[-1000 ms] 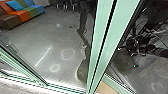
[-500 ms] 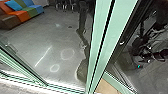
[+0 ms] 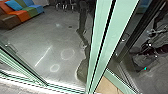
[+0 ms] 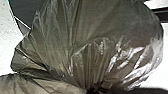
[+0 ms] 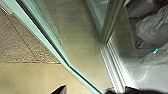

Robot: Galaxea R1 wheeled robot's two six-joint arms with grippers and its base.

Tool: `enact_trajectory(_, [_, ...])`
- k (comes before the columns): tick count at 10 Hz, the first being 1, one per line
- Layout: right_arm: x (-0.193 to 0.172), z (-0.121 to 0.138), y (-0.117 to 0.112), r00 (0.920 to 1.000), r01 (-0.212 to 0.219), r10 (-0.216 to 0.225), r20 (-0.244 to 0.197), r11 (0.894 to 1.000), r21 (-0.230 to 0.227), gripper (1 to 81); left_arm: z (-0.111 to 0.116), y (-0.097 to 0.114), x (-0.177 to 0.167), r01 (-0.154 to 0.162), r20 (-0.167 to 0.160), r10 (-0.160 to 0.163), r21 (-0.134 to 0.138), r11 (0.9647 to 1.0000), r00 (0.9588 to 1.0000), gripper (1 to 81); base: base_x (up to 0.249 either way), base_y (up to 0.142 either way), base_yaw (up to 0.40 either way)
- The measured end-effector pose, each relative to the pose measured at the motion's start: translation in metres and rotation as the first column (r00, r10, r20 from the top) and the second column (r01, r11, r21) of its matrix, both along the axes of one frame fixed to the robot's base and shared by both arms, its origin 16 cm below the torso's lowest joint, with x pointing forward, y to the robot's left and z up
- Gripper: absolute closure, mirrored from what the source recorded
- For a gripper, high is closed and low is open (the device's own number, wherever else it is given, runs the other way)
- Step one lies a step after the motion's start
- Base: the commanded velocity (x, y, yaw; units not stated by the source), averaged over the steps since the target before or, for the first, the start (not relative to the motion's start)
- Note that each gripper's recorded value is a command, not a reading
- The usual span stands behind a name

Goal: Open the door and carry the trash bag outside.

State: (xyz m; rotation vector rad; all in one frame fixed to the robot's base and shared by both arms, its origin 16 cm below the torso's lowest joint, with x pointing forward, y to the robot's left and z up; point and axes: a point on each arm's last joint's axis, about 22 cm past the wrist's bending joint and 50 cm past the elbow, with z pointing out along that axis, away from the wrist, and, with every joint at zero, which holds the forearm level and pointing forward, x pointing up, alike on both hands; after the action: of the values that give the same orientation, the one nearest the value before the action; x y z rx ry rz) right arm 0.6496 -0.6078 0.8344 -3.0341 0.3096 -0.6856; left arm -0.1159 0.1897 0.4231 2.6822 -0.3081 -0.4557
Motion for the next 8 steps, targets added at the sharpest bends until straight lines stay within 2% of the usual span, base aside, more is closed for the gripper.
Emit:
enact_trajectory(1, [-0.003,0.006,-0.016,0.9982,-0.059,0.058,-0.012,0.992,-0.111,1.0,0.0,-0.001,0.0,0.0,0.001,0.0,-0.001,1.0,1.0,81.1,0.0,0.0,0.0])
enact_trajectory(2, [-0.006,0.008,-0.03,0.9955,-0.095,0.093,-0.021,0.974,-0.205,1.0,0.0,-0.001,0.0,0.0,0.0,0.0,-0.001,1.0,1.0,81.1,0.0,0.0,0.0])
enact_trajectory(4, [-0.011,0.023,-0.057,0.9899,-0.138,0.141,-0.017,0.927,-0.35,1.0,0.0,-0.009,0.004,-0.002,0.002,0.002,-0.01,0.9999,1.0,81.1,0.0,0.0,0.0])
enact_trajectory(5, [-0.013,0.025,-0.063,0.9858,-0.161,0.167,-0.02,0.901,-0.403,1.0,-0.001,-0.015,0.005,-0.004,0.004,0.004,-0.017,0.9998,1.0,81.1,0.0,0.0,0.0])
enact_trajectory(6, [-0.017,0.022,-0.07,0.9787,-0.195,0.202,-0.035,0.867,-0.459,1.0,0.0,-0.017,0.004,-0.004,0.001,0.004,-0.019,0.9998,1.0,81.1,0.0,0.0,0.0])
enact_trajectory(8, [-0.03,0.019,-0.089,0.9625,-0.261,0.256,-0.091,0.786,-0.561,1.0,0.0,-0.016,0.005,-0.004,0.002,0.004,-0.018,0.9998,1.0,81.1,0.0,0.0,0.0])
